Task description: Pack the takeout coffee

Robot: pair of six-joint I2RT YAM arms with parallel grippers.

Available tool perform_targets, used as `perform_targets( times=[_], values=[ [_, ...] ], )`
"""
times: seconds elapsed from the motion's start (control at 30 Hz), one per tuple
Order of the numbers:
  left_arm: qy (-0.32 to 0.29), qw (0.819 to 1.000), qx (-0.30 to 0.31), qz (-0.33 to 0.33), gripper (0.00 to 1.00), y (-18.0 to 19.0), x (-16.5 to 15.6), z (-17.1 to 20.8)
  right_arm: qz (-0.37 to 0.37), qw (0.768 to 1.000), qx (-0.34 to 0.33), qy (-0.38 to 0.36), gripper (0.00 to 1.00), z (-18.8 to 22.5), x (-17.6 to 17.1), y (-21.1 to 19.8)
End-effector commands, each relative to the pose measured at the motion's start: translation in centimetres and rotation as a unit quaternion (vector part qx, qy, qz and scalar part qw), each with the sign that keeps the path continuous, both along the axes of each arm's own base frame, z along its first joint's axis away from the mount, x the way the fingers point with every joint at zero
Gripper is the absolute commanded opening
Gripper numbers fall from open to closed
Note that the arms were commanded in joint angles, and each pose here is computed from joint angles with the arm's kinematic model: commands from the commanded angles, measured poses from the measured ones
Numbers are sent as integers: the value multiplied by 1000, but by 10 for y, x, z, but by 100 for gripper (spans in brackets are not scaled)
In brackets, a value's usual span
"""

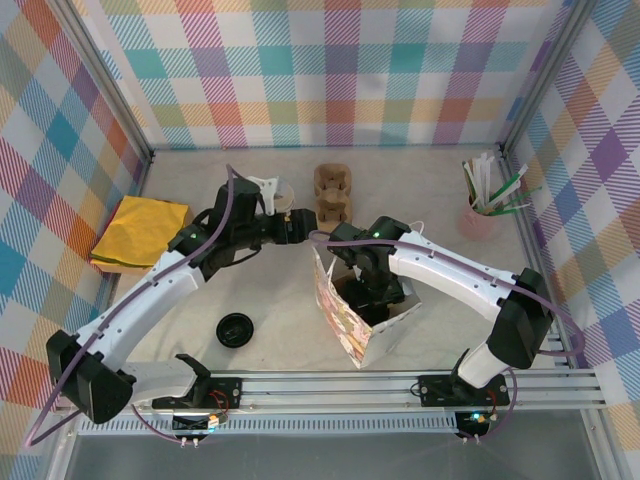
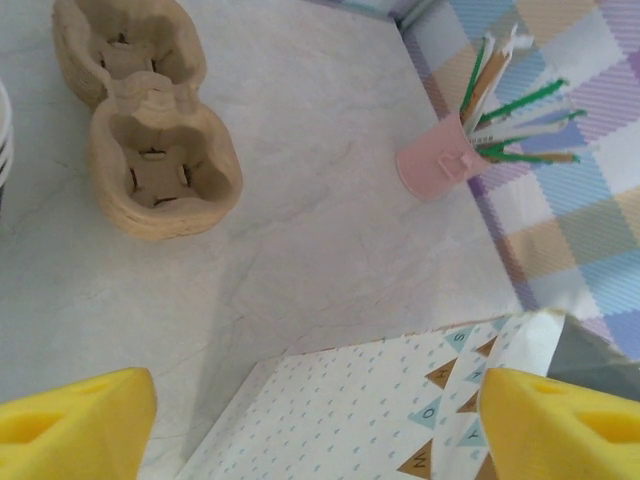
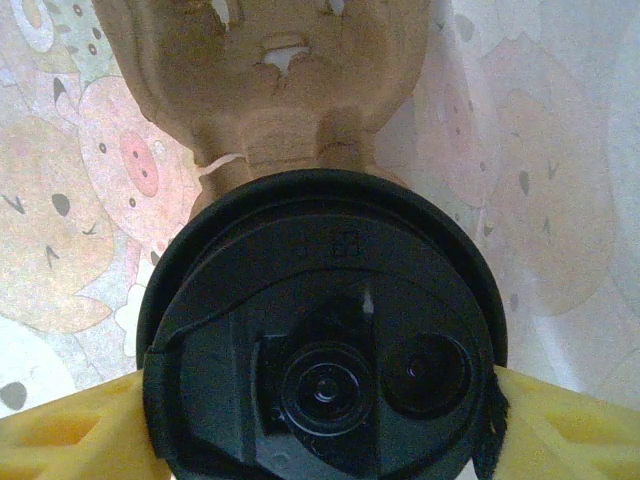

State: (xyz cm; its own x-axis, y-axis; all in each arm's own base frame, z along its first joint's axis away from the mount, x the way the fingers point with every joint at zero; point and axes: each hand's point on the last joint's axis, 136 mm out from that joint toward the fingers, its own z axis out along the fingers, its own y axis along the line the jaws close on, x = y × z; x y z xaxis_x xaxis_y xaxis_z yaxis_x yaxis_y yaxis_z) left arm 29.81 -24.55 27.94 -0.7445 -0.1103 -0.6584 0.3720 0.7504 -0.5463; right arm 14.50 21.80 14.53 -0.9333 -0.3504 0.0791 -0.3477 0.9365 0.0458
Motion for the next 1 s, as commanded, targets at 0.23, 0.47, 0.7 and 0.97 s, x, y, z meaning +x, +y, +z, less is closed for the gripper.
perform_targets(
  times=[0.23,0.47,0.7,0.97],
  values=[
    [-14,999,6,-51,81,-2,-20,8,9,1000,-14,-4,70,5,3,-2],
    [-12,998,17,-52,78,5,-28,8,12,1000,-7,-12,70,7,12,2],
    [-6,994,0,-105,71,-6,-44,12,14,1000,0,-15,70,10,15,3],
    [4,987,-8,-162,68,-30,-53,6,12,1000,2,-13,70,9,13,2]
  ],
)
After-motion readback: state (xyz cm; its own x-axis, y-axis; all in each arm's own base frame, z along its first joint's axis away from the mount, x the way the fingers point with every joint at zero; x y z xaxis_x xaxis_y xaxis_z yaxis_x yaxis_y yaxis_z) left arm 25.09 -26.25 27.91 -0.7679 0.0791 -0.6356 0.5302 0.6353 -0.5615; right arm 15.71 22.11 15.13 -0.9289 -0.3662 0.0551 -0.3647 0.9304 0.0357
